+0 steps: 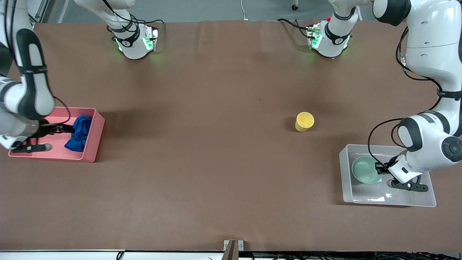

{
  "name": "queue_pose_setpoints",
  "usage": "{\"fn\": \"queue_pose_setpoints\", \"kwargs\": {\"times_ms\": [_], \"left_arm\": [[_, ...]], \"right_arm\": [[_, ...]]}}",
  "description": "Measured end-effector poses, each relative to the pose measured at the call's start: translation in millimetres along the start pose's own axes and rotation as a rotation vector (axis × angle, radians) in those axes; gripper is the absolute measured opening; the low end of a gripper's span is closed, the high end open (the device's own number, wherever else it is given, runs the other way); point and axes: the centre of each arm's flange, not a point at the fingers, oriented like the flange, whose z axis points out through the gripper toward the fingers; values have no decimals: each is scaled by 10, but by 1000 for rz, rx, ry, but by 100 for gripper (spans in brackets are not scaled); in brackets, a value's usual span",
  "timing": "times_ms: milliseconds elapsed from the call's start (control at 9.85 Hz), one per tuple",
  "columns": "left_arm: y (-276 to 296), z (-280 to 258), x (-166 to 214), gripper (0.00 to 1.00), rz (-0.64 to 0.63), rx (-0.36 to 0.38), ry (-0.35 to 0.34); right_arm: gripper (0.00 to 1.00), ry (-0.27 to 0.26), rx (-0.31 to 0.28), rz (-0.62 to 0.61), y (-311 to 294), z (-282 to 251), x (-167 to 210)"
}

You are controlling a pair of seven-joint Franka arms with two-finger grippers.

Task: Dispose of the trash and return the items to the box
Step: 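Release the cloth in the pink bin while the left gripper releases the bowl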

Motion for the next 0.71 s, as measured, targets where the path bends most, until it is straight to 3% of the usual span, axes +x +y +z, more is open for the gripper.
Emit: {"fn": "queue_pose_setpoints", "kwargs": {"times_ms": [305,508,711], "left_arm": [[6,-36,56,15,4,13,35],[24,-468,171,43,10,23,96],[116,-1381,135,72,3,1,120]], "right_arm": [[100,122,27,151,-437,-1233,-161],[100,181,46,138,-625,-1923,-592],[100,181,49,117,-731,-2580,-1020]]}}
